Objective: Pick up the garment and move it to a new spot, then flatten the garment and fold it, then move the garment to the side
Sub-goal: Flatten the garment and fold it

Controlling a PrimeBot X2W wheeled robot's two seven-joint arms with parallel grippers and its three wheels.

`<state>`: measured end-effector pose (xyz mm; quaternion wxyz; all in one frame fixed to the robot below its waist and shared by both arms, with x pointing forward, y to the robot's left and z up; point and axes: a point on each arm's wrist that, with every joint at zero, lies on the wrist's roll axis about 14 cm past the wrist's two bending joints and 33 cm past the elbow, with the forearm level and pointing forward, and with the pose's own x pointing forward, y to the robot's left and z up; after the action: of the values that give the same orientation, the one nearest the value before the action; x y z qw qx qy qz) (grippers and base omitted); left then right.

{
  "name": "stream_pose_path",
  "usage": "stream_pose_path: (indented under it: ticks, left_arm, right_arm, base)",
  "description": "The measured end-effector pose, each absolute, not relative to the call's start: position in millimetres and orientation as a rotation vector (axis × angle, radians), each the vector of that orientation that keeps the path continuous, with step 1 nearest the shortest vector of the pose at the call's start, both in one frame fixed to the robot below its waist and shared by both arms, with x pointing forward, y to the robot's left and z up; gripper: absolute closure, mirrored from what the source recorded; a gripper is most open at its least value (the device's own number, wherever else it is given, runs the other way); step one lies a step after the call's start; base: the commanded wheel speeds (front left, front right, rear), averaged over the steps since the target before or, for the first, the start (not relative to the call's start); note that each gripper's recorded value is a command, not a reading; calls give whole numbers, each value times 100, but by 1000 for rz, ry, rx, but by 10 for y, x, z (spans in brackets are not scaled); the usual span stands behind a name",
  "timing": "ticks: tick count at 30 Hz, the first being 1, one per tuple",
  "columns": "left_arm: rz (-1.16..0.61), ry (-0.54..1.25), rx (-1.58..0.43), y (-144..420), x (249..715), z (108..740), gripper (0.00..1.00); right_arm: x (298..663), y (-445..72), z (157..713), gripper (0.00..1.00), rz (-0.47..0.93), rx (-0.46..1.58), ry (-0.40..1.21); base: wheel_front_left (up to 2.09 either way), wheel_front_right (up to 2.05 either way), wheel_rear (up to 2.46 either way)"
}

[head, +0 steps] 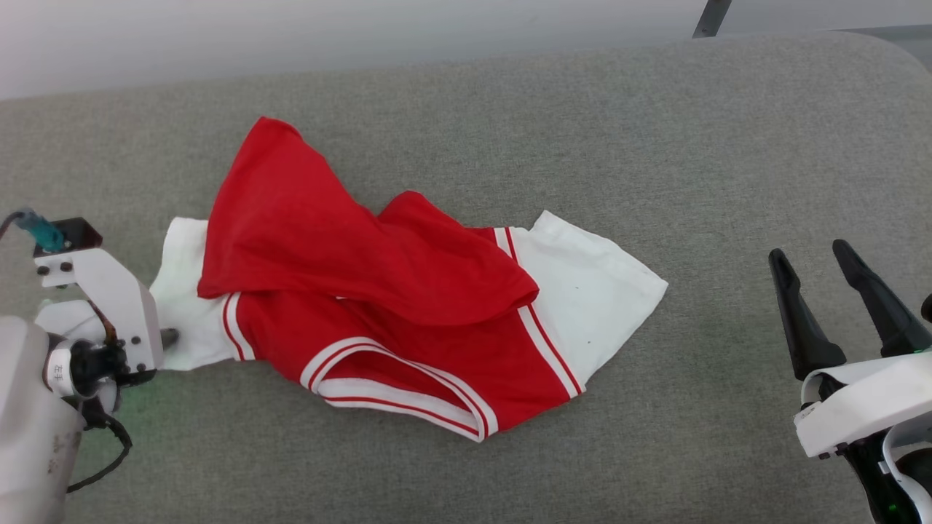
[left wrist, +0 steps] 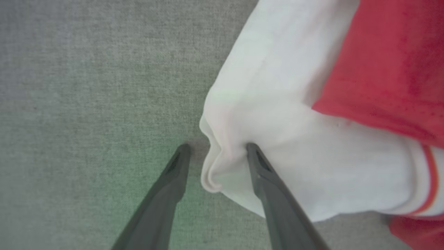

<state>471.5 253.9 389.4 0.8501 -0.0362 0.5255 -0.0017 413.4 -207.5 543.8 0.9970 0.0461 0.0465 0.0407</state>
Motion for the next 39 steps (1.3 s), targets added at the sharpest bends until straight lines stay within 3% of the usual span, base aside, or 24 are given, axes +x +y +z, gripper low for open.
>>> stream_pose_path:
  ticks: [6, 13, 32, 33, 34, 39]
  left_arm:
    - [7, 1109, -75, 2567, 4709, 3891, 100]
    - [19, 1103, -107, 2553, 4727, 3906, 100]
    - [3, 1077, -144, 2512, 4849, 3833, 100]
    - [5, 1075, -146, 2525, 4852, 3827, 100]
    - [9, 1076, -148, 2535, 4850, 3819, 100]
    - [8, 1075, -160, 2550, 4838, 3816, 100]
  right_arm:
    - [4164, -2033, 5322, 0, 107, 93, 178]
    - [4266, -1928, 4936, 0, 169, 99, 431]
    - [4630, -1562, 3917, 0, 292, 86, 887]
    - [4634, -1547, 3887, 15, 298, 78, 906]
    - [4637, -1535, 3867, 100, 305, 72, 920]
    - [4654, -1524, 3861, 100, 314, 65, 954]
  base:
    - [0, 0, 0]
    - [0, 0, 0]
    - [0, 0, 0]
    - [0, 0, 0]
    - [0, 0, 0]
    - [0, 0, 0]
